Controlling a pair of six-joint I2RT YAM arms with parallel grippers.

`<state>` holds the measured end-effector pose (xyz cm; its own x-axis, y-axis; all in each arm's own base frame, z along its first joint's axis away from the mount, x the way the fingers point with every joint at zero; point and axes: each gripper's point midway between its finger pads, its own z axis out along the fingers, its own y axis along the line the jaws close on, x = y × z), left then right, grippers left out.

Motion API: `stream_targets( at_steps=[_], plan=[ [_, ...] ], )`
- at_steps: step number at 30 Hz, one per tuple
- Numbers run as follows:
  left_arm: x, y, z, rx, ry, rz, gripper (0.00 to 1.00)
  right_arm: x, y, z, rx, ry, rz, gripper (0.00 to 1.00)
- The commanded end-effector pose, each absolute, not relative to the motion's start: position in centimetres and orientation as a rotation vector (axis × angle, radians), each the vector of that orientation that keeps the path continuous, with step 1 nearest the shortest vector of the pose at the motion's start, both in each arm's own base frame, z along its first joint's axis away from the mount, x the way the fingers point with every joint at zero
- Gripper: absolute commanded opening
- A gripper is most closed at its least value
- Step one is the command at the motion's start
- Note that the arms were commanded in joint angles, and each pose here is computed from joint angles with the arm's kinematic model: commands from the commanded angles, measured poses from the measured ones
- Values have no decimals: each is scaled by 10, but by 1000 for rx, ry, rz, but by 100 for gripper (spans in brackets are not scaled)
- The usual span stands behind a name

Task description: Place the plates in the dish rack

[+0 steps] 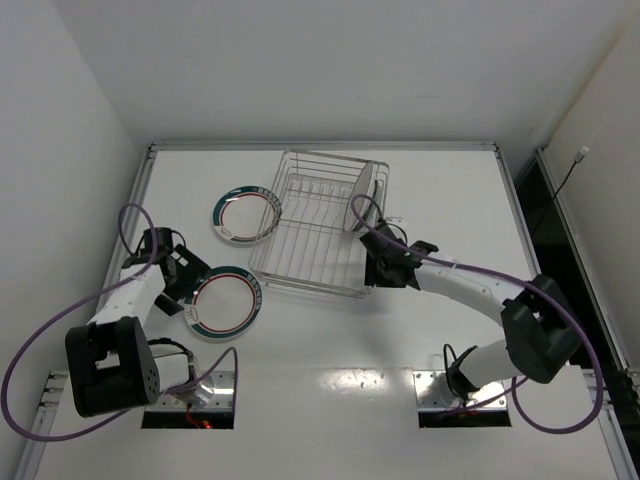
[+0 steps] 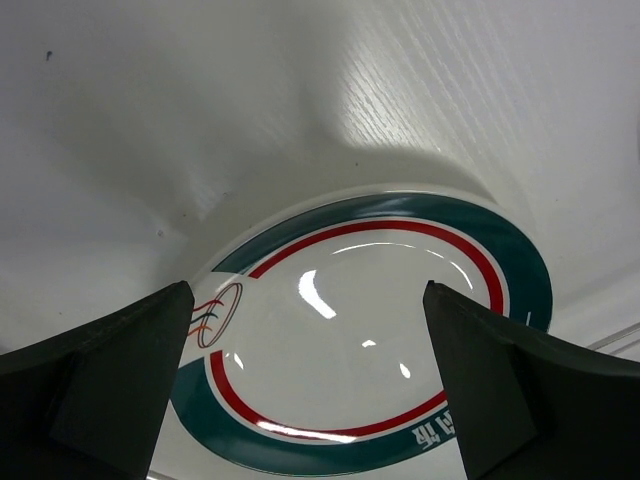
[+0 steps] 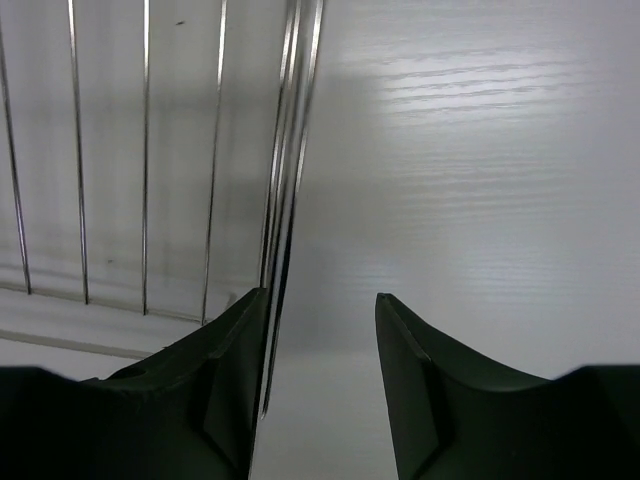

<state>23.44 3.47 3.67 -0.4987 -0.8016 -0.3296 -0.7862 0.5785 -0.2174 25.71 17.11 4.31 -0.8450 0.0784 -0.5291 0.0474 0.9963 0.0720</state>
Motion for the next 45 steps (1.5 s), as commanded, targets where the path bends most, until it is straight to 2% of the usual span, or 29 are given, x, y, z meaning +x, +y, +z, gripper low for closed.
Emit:
stream_targets(
  at_steps=[1,6,8,12,22,25,30,37,45],
  plan=[
    [233,26,31,-1271,2443,-128,99,266,143,64,175,2512,6,43],
    [232,21,23,-1264,2477,-158,99,281,125,78,176,2482,-26,43],
    [231,19,22,-1266,2488,-168,99,283,124,82,159,2471,-11,48],
    [235,12,22,-1210,2511,-233,99,290,139,127,130,2338,169,54],
    [240,-15,29,-1142,2539,-456,99,273,142,206,129,2148,378,56],
    [248,-16,51,-1105,2495,-490,99,267,143,213,120,2135,410,56],
    [232,-9,72,-1163,2449,-414,99,259,144,217,105,2124,437,57],
    [177,-35,57,-1261,2475,-448,99,246,142,203,105,2149,467,57],
    [160,-39,50,-1320,2505,-408,99,239,142,192,113,2179,482,57]
  ],
)
